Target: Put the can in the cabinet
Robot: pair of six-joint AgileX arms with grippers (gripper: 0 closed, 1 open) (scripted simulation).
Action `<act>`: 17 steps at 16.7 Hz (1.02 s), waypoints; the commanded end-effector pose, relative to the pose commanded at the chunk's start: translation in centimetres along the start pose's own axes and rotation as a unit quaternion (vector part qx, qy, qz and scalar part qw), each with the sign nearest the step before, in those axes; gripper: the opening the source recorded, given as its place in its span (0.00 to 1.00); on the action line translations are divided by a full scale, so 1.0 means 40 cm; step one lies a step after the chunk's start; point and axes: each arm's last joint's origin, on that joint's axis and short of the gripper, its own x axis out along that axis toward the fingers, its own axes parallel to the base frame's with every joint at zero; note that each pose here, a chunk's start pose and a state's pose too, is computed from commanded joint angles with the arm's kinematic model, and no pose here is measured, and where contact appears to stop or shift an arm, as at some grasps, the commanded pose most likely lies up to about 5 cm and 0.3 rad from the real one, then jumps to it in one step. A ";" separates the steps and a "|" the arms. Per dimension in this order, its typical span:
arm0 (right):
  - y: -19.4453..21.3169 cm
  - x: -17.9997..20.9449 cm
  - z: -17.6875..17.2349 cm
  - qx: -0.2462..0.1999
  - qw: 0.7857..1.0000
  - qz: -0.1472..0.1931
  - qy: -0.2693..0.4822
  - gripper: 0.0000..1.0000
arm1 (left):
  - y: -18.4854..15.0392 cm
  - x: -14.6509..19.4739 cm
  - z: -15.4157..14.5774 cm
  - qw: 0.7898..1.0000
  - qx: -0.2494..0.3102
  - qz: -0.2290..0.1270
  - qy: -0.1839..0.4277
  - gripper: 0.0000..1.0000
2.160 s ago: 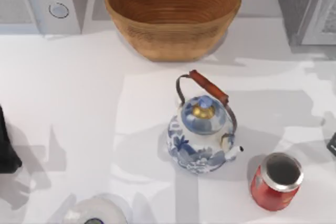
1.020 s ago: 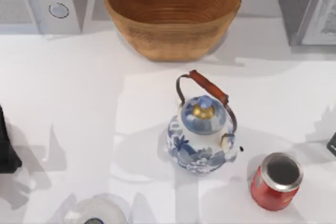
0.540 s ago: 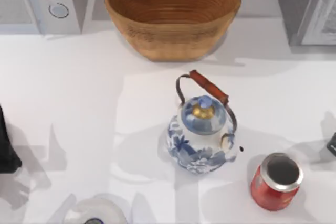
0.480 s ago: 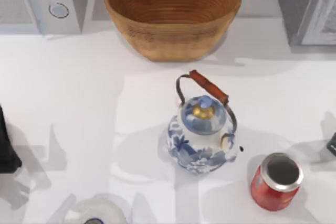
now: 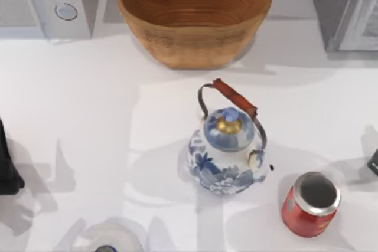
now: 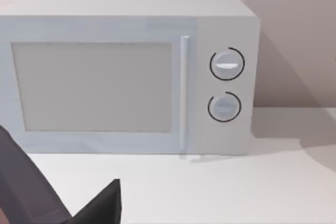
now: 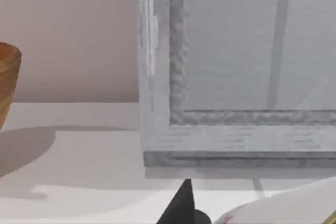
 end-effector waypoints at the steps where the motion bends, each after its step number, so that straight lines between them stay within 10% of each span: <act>1: 0.001 0.001 0.019 0.000 1.000 0.000 0.005 0.00 | 0.000 0.000 0.000 1.000 0.000 0.000 0.000 1.00; 17: 0.086 0.265 0.786 0.000 1.000 0.000 -0.008 0.00 | 0.000 0.000 0.000 1.000 0.000 0.000 0.000 1.00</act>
